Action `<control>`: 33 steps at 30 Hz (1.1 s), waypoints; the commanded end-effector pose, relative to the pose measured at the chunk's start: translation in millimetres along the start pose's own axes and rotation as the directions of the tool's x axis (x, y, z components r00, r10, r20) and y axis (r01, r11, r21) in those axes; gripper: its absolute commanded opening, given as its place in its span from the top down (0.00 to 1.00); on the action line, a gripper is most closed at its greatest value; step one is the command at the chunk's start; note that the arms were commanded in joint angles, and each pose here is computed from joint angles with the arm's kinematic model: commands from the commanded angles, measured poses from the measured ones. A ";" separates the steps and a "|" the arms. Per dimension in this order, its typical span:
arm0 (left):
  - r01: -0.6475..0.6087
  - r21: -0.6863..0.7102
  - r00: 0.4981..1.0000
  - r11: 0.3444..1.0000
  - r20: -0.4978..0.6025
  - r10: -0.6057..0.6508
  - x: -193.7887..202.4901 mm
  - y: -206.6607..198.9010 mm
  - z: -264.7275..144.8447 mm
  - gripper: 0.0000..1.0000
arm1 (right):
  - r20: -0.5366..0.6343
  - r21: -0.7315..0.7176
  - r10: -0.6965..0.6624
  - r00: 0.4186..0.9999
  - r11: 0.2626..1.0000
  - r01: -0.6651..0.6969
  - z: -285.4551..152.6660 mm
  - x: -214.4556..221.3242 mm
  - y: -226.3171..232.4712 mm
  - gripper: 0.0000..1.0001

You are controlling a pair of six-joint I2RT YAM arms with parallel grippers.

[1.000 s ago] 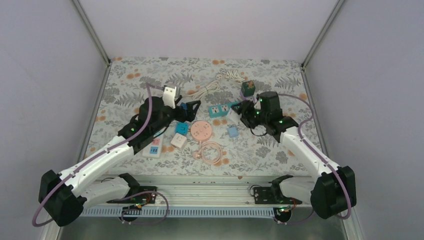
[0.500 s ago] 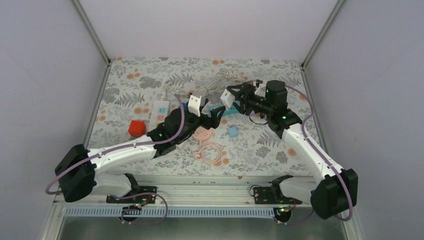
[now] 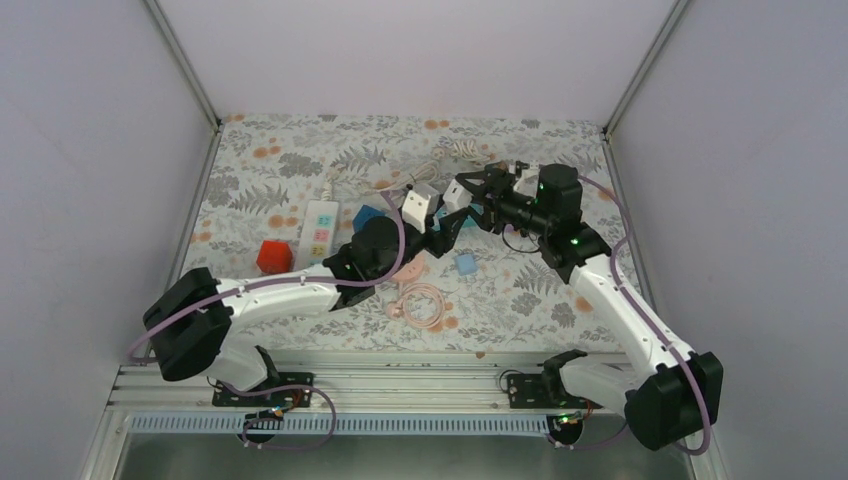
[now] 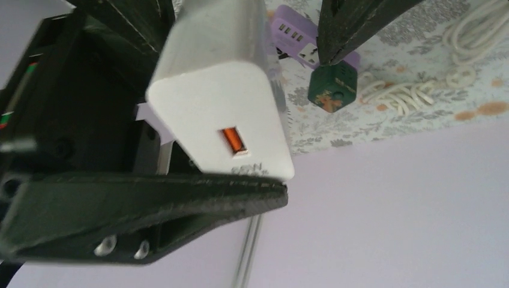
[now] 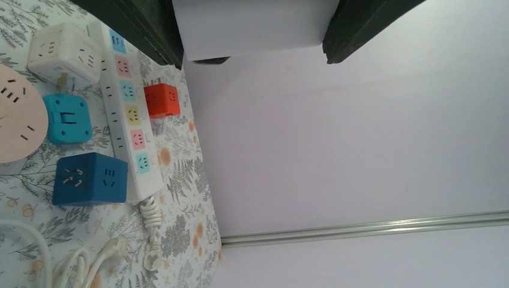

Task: Insert the plug

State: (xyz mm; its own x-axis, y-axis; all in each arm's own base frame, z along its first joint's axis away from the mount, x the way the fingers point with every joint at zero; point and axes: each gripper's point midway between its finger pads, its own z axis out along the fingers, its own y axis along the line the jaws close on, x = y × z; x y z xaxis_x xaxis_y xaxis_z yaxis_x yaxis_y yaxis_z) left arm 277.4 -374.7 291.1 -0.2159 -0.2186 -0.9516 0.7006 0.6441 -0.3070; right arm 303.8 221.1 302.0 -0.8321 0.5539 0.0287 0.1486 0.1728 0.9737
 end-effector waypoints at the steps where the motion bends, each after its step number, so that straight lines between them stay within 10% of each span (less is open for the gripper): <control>1: -0.088 0.016 0.993 0.996 0.084 0.086 -22.9 -10.2 7.6 0.44 | 0.014 -0.017 0.005 1.000 1.000 -0.004 -7.5 2.9 3.6 0.46; 14: -0.243 0.013 0.943 0.970 0.236 0.233 -32.5 -10.8 -8.9 0.57 | 0.029 -0.013 0.063 0.998 0.998 -0.063 -16.9 8.1 -0.4 0.44; 20: -0.238 0.042 0.951 0.970 0.213 0.224 -24.5 -13.7 -4.9 0.41 | 0.032 -0.041 0.078 0.996 0.996 -0.077 -20.2 9.1 6.8 0.44; 33: -0.174 0.082 0.970 0.981 0.184 0.157 -9.8 -15.8 4.4 0.45 | -0.009 -0.080 0.089 0.996 0.993 -0.089 -19.3 14.4 14.1 0.43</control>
State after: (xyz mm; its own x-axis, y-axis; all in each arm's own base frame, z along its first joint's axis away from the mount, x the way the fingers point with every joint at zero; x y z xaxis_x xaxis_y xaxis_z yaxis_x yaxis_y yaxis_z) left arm 270.8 -384.9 296.7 0.0267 -0.1948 -0.9805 0.7730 0.6260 -0.1033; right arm 289.0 211.1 306.8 -0.7971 0.5922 0.1183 0.2153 0.0956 0.9718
